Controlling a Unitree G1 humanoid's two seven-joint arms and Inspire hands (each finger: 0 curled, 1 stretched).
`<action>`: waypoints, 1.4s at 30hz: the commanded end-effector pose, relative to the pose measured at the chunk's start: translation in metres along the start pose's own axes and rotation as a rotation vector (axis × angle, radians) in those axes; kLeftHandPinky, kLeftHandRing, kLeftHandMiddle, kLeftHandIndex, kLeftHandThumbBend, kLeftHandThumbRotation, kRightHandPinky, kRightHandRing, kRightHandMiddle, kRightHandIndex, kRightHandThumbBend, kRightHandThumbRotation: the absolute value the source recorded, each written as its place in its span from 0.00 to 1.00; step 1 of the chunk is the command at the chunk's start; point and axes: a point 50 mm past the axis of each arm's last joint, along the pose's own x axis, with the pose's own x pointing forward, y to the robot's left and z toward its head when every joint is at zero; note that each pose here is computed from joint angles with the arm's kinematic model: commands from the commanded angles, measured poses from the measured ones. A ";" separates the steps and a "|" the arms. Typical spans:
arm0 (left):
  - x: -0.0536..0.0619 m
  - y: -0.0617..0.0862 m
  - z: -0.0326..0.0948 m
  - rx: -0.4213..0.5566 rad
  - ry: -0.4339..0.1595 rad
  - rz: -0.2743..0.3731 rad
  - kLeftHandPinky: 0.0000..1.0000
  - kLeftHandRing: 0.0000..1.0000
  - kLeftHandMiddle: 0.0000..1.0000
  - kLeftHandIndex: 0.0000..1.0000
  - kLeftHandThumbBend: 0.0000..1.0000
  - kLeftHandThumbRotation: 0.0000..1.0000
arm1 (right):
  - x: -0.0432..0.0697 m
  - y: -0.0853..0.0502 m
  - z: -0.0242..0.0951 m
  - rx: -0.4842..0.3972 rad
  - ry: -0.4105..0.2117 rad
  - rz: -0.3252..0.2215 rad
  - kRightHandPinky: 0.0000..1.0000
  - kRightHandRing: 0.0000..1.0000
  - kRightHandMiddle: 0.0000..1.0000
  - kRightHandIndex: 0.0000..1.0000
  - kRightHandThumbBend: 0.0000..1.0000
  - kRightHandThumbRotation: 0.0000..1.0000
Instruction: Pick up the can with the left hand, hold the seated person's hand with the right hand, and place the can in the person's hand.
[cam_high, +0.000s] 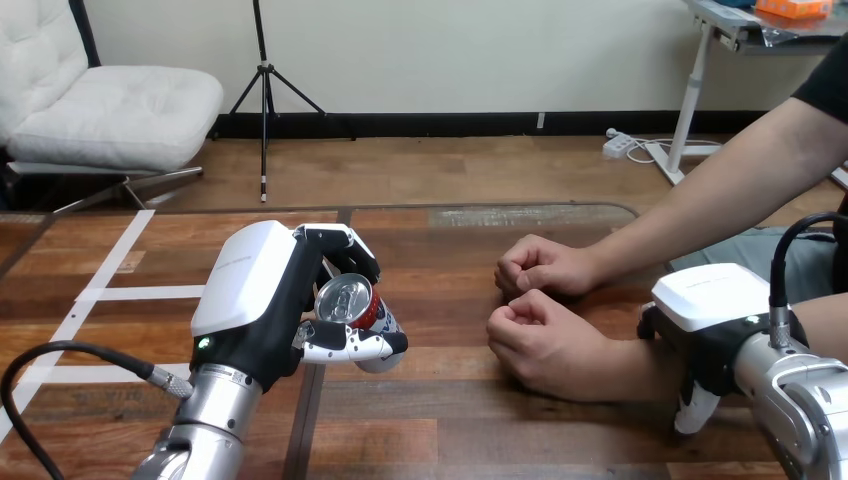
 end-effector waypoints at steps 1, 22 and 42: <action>0.013 0.023 0.012 0.015 -0.084 0.101 0.27 0.33 0.40 0.43 0.71 0.00 | 0.001 -0.018 -0.001 -0.017 0.020 -0.075 0.72 0.78 0.81 0.79 0.77 0.09; 0.013 0.024 0.013 0.016 -0.085 0.102 0.27 0.33 0.40 0.43 0.71 0.00 | 0.002 -0.015 -0.002 -0.004 0.060 -0.058 0.77 0.83 0.86 0.84 0.76 0.13; 0.013 0.024 0.012 0.015 -0.080 0.098 0.26 0.32 0.39 0.43 0.70 0.00 | 0.009 -0.009 0.002 -0.003 0.051 -0.065 0.73 0.78 0.81 0.79 0.75 0.09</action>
